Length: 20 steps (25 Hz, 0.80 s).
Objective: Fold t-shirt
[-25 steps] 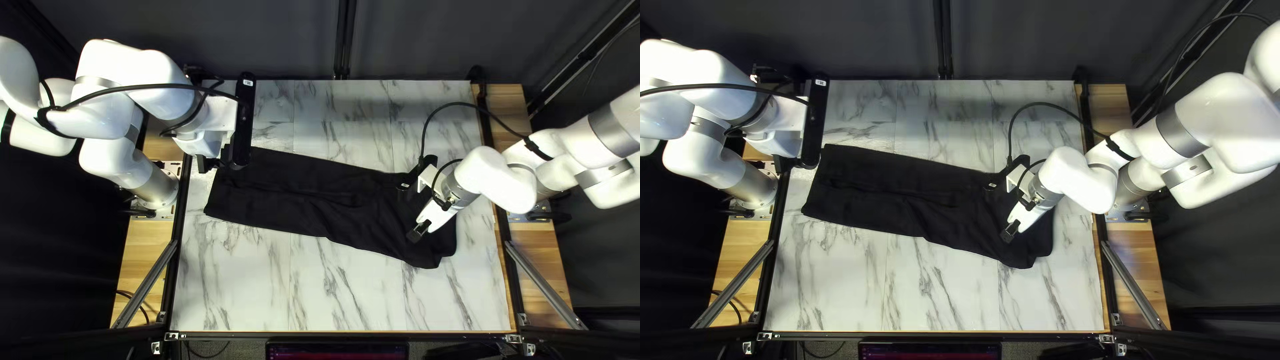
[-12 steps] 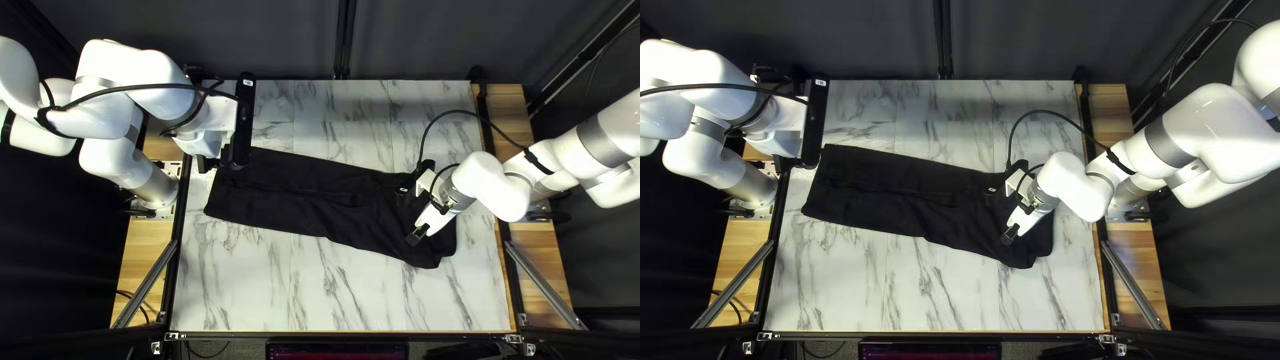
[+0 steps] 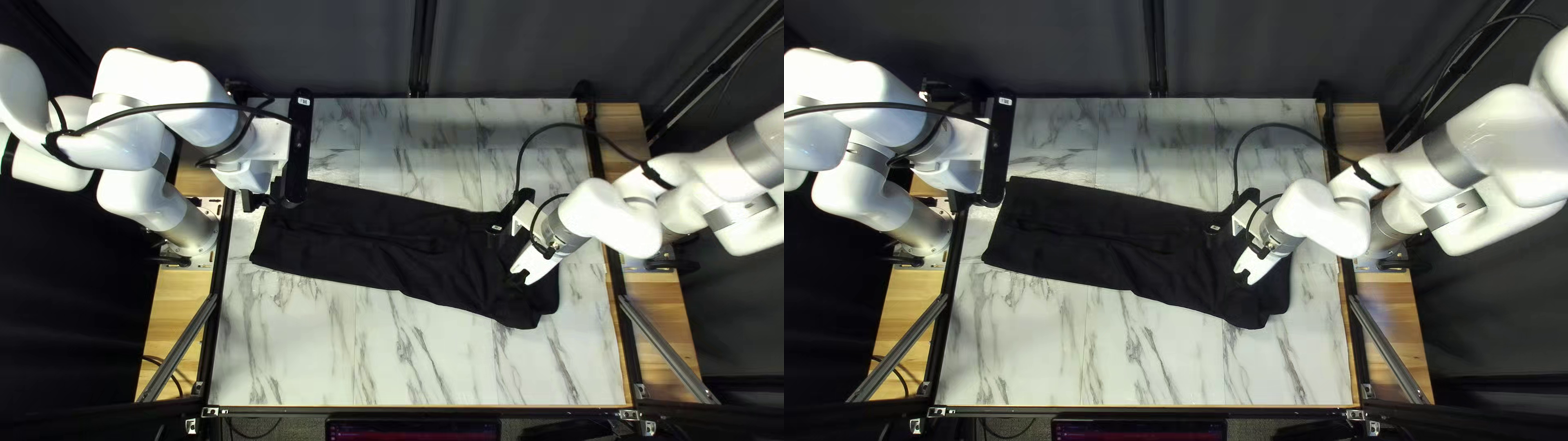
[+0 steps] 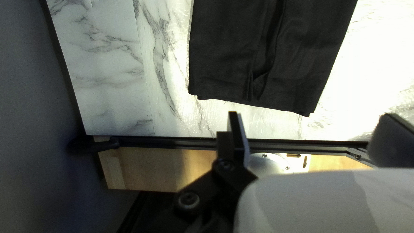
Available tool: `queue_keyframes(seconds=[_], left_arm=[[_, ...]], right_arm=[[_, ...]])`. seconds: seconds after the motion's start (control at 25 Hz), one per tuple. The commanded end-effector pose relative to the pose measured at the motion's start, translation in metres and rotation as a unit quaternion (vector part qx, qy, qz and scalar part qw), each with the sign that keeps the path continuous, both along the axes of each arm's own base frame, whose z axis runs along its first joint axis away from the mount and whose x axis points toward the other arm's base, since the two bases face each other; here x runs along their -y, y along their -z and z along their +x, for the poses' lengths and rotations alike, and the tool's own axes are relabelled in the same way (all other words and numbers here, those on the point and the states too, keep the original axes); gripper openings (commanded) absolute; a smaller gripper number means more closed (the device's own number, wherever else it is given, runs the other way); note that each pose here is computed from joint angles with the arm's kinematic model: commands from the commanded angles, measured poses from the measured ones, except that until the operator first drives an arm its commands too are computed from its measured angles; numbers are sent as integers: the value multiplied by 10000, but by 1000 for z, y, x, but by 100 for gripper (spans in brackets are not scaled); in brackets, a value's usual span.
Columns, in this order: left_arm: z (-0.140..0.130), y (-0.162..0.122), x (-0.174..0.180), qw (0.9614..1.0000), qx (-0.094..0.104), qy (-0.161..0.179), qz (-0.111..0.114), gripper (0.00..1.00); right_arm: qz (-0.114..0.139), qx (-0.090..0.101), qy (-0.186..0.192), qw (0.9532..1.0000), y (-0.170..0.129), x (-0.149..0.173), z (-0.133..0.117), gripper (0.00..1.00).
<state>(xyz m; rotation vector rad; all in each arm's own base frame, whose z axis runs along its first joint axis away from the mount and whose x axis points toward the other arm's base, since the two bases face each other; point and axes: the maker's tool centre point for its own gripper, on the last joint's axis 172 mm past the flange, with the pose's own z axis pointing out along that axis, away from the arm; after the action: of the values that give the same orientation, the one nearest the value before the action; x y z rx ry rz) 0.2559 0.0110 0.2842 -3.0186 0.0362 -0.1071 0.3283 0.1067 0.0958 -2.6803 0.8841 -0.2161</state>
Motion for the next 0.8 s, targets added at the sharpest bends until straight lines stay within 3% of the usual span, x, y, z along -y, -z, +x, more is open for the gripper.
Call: queue_keyframes(seconds=[0.04,0.24,0.36,0.8], left_arm=[[0,0,0,10000,0,0,0,100],[0,0,0,10000,0,0,0,100],[0,0,0,10000,0,0,0,100],[0,0,0,10000,0,0,0,100]], right_arm=[[-230,-191,-507,9983,-26,31,1,0],[-489,-441,-1153,9911,-37,46,7,0],[-624,-665,-1372,9863,-24,53,5,0],[-612,-660,-1408,9859,-26,54,3,0]])
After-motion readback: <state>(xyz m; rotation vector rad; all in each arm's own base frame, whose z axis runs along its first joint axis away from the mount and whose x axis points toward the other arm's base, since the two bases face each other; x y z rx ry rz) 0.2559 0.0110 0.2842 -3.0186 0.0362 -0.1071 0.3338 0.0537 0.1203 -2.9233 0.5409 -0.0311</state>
